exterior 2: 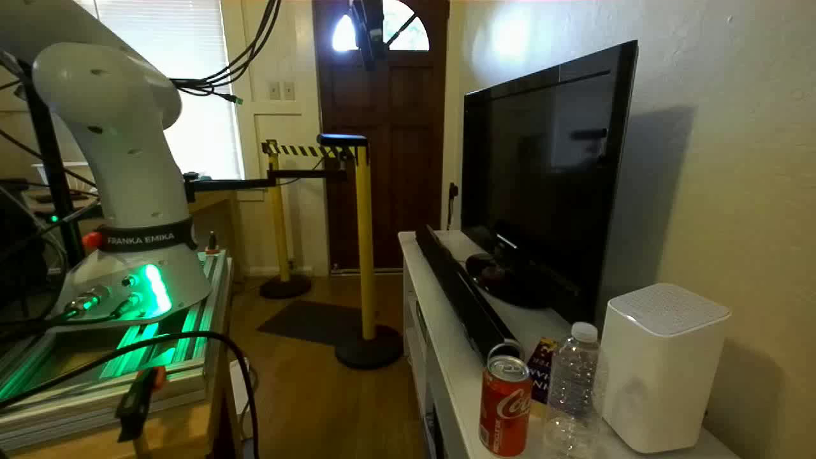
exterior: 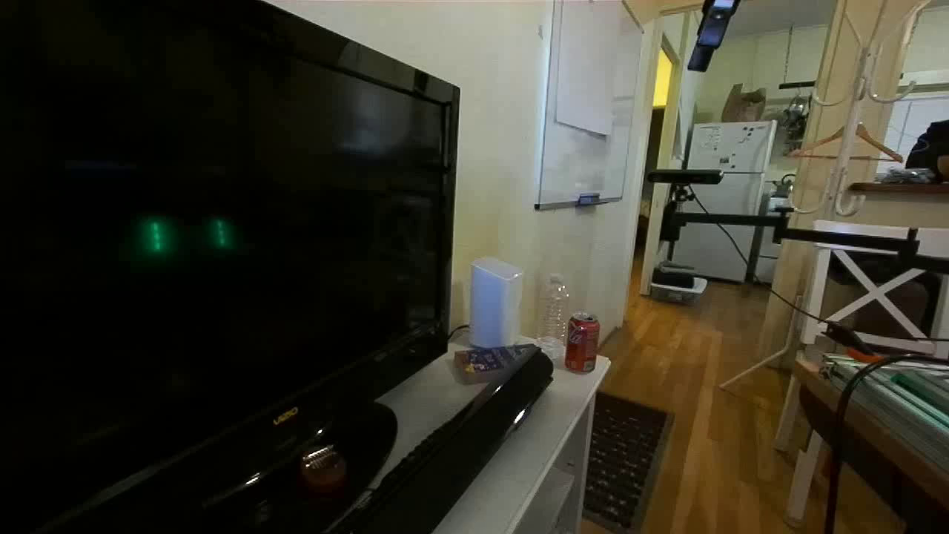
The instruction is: Flip a switch on the black object
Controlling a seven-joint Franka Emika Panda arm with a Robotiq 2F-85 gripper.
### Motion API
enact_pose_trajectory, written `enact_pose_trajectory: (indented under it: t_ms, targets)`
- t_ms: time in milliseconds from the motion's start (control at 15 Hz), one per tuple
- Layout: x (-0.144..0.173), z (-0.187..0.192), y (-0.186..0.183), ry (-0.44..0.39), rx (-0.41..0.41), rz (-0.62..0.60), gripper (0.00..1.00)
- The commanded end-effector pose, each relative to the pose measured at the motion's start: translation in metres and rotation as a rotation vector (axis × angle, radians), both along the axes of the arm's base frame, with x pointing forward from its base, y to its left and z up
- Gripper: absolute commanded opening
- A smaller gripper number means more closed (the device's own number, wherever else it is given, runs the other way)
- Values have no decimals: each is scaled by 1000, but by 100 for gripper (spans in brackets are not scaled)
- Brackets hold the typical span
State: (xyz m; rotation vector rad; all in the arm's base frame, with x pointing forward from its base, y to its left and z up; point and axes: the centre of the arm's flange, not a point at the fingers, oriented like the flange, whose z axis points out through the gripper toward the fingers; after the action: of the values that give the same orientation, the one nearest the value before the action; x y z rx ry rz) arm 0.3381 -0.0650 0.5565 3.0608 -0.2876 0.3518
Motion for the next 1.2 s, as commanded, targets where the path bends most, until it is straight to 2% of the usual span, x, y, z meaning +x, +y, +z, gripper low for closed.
enact_pose_trajectory:
  t_ms: [0,267,533,800,933,1133]
  targets:
    - [0,0,0,0,0,0,100]
    - [0,0,0,0,0,0,100]
    - [54,-24,-15,-43,65,86,100]
    - [121,-61,-21,-91,165,98,100]
    - [152,-85,-15,-73,208,106,100]
    - [192,-130,11,14,257,130,100]
